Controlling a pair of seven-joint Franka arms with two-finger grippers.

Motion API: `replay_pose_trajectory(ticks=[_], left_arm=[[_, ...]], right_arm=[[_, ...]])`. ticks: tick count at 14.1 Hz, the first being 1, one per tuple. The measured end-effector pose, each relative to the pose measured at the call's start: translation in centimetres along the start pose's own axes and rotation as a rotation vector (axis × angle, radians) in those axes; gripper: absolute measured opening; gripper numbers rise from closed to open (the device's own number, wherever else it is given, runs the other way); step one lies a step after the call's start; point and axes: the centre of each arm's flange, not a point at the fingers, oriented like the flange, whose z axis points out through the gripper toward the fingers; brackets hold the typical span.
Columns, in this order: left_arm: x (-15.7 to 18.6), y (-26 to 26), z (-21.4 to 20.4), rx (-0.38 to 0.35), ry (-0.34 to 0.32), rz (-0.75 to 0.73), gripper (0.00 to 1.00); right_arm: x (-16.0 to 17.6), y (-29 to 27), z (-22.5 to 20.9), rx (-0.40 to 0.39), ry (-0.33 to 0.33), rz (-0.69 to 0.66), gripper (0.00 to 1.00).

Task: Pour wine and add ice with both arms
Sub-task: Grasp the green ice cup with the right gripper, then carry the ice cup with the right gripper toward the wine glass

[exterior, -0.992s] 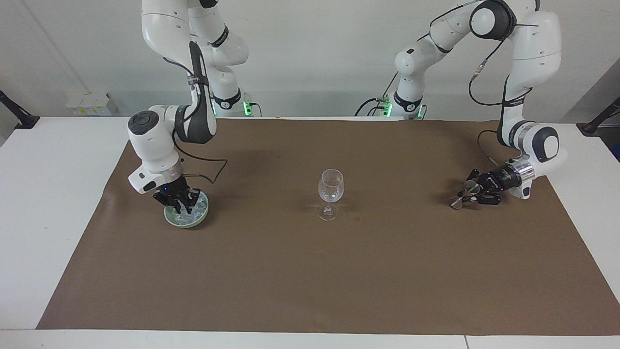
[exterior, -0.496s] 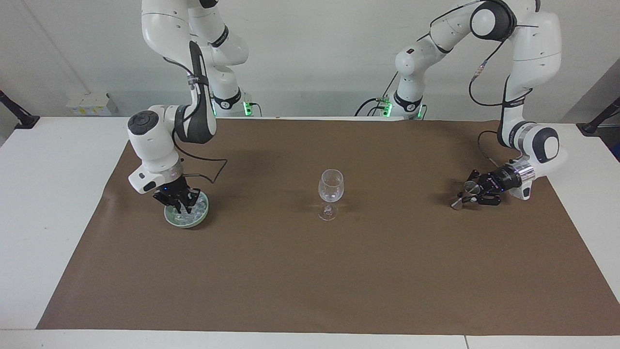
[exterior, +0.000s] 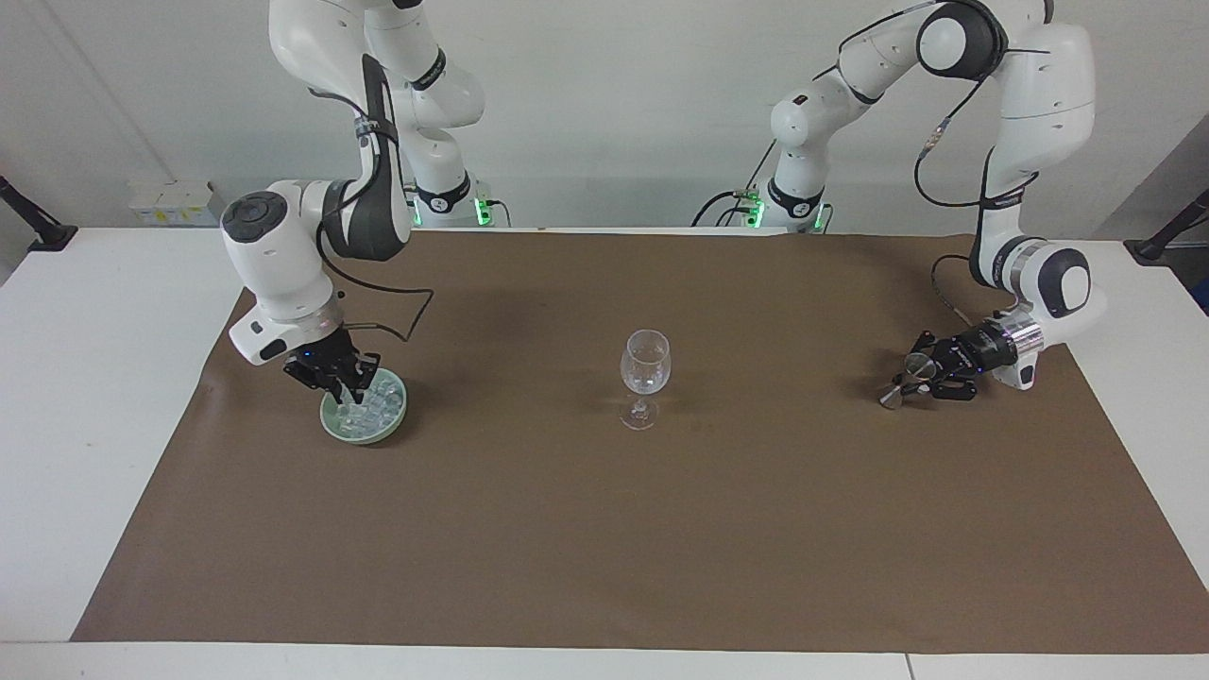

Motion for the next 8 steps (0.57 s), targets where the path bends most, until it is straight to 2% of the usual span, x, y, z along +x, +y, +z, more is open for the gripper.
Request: replay_pose_trajectory(ticks=[5,8], left_arm=[[0.3,0.0,0.0,0.001,-0.001,-0.004,0.23],[0.5,0.3,0.0,0.0,-0.001,-0.002,0.29]], right_arm=[[0.3,-4.2,-6.2,0.011,-0.057,0.068,0.25],[0.5,-8.9,-10.7,0.02,-0.043,0.121,0.25]])
